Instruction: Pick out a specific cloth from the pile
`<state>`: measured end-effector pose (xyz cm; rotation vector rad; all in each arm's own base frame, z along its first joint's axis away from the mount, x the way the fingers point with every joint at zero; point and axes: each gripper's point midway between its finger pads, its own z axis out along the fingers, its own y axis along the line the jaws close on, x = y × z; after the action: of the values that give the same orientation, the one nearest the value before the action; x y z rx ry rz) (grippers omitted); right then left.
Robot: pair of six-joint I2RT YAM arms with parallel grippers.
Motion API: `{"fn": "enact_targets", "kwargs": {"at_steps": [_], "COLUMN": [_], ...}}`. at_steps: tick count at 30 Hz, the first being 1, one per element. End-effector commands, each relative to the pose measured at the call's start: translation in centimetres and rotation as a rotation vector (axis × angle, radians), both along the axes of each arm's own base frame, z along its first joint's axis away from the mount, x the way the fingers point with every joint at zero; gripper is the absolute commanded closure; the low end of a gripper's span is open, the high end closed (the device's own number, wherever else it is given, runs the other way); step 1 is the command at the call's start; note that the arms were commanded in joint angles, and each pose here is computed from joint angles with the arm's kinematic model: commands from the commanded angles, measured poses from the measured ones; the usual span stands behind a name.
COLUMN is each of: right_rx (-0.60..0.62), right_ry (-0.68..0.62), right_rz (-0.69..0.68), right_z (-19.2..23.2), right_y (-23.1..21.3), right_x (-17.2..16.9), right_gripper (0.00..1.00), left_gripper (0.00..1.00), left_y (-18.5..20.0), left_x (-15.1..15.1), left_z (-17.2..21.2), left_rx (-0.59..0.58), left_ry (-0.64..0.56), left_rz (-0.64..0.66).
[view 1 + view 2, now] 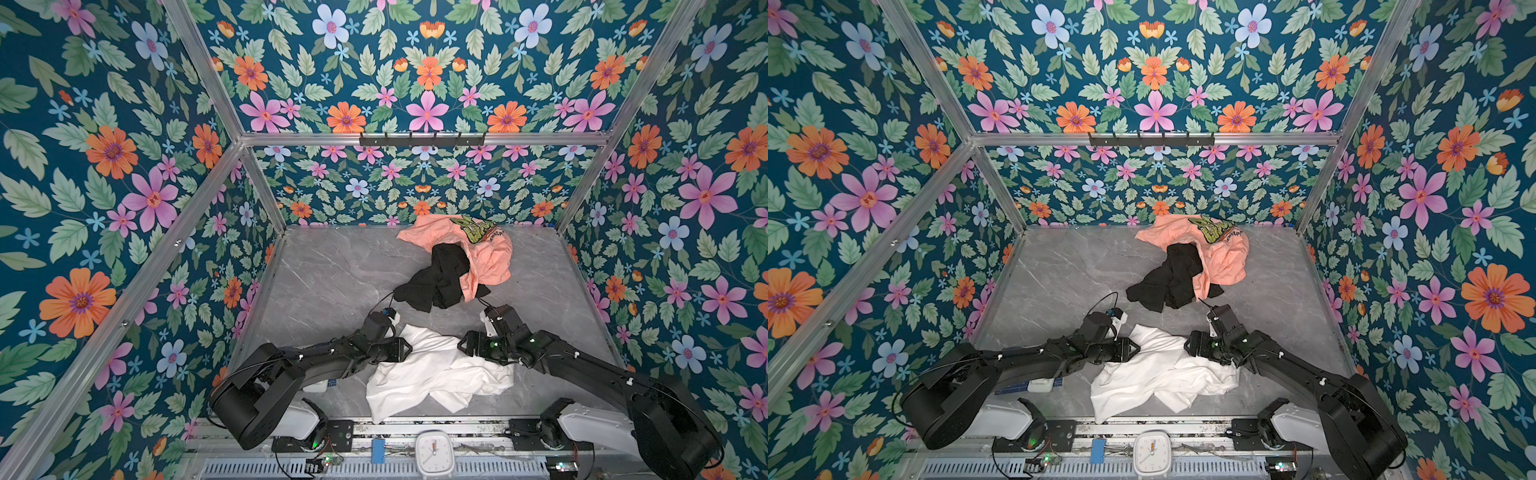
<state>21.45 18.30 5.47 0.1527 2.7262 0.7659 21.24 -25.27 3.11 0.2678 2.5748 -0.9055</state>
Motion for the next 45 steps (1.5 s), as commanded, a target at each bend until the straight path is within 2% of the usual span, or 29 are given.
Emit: {"fn": "enact_targets", "kwargs": {"at_steps": [1,20,25,33,39,43,45], "right_rx": [-0.028,0.02,0.001,-0.105,-0.285,-0.409,-0.474], "right_ry": [0.002,0.034,-0.006,-0.207,-0.439,-0.61,-0.747], "right_rz": [-0.022,-0.091,-0.096,-0.107,-0.158,-0.214,-0.214], "right_z": [0.2,-0.4,0.8,5.1,8.9,10.9,11.7], "right_y": [-0.7,-1.5,-1.9,-4.3,-7.6,-9.9,-10.6], "right_x": [-0.1,-1.8,-1.3,1.2,4.2,6.0,7.0], "right_gripper": [0.12,0.11,0.12,0.08,0.03,0.04,0.06], "left_gripper": [0.58,0.56,0.56,0.54,0.49,0.37,0.22], "left_y": [0.6,0.5,0.6,1.7,3.9,7.0,8.9], "left_x": [0.1,0.6,0.9,2.9,5.7,8.1,9.4], "left_z": [-0.3,0.6,0.9,3.7,6.7,8.6,10.0], "left_rx": [0.033,0.037,0.043,0.122,0.131,0.132,0.146], "left_ry": [0.006,-0.021,-0.035,-0.149,-0.229,-0.281,-0.331], "left_rz": [0.017,0.023,0.03,0.056,0.134,0.23,0.294]}}
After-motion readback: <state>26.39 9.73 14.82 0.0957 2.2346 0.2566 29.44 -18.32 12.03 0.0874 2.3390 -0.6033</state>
